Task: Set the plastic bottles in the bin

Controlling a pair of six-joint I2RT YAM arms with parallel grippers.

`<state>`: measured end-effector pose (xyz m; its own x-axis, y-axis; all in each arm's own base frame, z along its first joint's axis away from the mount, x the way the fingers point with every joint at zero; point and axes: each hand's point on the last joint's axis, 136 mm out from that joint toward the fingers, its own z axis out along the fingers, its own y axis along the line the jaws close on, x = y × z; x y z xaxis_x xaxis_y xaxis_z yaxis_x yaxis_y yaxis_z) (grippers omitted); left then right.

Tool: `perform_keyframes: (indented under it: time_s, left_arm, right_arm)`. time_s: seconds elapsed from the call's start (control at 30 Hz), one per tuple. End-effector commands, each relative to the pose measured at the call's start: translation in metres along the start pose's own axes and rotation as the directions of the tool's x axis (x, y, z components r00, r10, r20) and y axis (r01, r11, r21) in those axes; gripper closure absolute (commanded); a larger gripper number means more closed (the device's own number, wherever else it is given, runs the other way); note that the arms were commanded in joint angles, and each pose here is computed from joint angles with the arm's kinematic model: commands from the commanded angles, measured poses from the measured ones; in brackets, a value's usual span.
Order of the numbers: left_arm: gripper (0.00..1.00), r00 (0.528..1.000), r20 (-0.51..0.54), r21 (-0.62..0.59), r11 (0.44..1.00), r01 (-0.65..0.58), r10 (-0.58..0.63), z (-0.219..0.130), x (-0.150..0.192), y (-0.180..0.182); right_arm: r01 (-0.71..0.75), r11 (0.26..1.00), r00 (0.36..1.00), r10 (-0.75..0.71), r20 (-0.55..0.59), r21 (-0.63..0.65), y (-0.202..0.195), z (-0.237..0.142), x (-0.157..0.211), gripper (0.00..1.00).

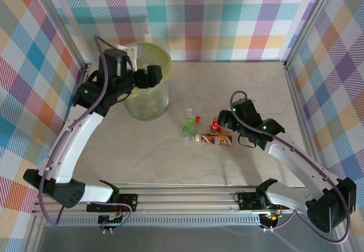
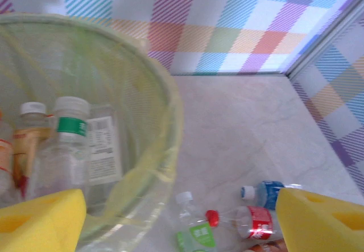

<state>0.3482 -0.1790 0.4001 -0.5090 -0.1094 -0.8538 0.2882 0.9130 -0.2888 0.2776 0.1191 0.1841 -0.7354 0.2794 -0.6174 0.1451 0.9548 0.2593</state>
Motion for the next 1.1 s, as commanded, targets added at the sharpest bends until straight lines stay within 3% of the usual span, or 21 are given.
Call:
perform_keyframes:
  time_s: [0.0, 0.07, 0.43, 0.8, 1.07]
  left_arm:
    - [0.06, 0.998, 0.054, 0.012, 1.000, 0.024, -0.024, -0.001, -0.002, -0.018]
    - [0.00, 0.999, 0.035, 0.044, 0.999, 0.014, -0.015, 0.003, 0.008, -0.035]
    - [0.00, 0.993, -0.096, 0.057, 0.996, -0.069, 0.075, 0.044, 0.077, -0.088]
    - [0.00, 0.956, -0.275, -0.026, 0.993, -0.111, 0.100, 0.095, 0.174, -0.087]
    - [0.00, 0.935, -0.335, -0.091, 0.984, -0.153, 0.114, 0.109, 0.222, -0.078]
  right_arm:
    - [-0.012, 1.000, 1.000, 0.013, 0.025, -0.002, 0.002, -0.005, -0.010, 0.00]
    - [-0.013, 1.000, 1.000, 0.013, 0.025, 0.007, 0.001, -0.005, -0.010, 0.00]
    - [-0.024, 0.998, 0.999, 0.022, 0.039, 0.050, -0.008, -0.008, -0.012, 0.00]
    - [-0.045, 0.996, 0.998, 0.041, 0.050, 0.082, -0.016, -0.010, -0.012, 0.00]
    - [-0.052, 0.996, 0.997, 0.048, 0.058, 0.075, -0.017, -0.012, -0.012, 0.00]
